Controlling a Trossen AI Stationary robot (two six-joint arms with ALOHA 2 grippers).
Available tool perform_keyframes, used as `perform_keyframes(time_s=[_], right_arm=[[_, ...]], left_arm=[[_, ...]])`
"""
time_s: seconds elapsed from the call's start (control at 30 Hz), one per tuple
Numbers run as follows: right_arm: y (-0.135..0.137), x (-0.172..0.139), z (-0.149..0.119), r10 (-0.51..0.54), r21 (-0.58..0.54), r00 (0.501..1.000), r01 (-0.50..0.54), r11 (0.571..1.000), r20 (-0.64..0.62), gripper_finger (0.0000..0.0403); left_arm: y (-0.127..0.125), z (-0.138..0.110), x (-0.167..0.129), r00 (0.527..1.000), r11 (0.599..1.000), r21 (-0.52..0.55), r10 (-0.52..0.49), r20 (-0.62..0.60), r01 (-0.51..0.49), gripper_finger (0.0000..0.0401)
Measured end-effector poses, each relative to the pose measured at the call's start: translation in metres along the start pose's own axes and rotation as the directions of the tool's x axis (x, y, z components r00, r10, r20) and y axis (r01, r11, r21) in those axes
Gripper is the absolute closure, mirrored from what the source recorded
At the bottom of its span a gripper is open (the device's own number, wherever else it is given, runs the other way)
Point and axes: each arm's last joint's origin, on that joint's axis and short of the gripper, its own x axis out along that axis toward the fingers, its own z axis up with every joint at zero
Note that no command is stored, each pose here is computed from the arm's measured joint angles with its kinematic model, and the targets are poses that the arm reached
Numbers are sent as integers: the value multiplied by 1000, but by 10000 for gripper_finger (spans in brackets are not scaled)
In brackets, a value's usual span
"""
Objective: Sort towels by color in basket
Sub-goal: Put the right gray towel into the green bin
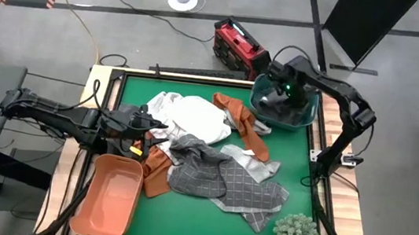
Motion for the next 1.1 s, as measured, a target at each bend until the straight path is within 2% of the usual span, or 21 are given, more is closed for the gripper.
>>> perform_keyframes(time_s=[0.07, 0.4, 0.53, 0.77, 1.1], right_arm=[[0, 5, -1, -56, 5, 998, 56, 998, -7, 380], [-13, 16, 5, -45, 87, 999, 46, 995, -8, 376], [-9, 16, 9, 23, 26, 999, -24, 999, 23, 363], [6, 9, 8, 22, -163, 998, -11, 987, 67, 338], [17, -17, -4, 2, -269, 997, 17, 963, 71, 269]], left_arm=[[0, 0, 0, 1000, 1000, 0, 0, 0, 0, 191], [0, 0, 0, 1000, 1000, 0, 0, 1, 0, 191], [0, 0, 0, 1000, 1000, -1, 0, 1, 0, 191], [0, 0, 0, 1000, 1000, 3, 0, 1, 0, 191], [0, 0, 0, 1000, 1000, 3, 0, 1, 0, 191]])
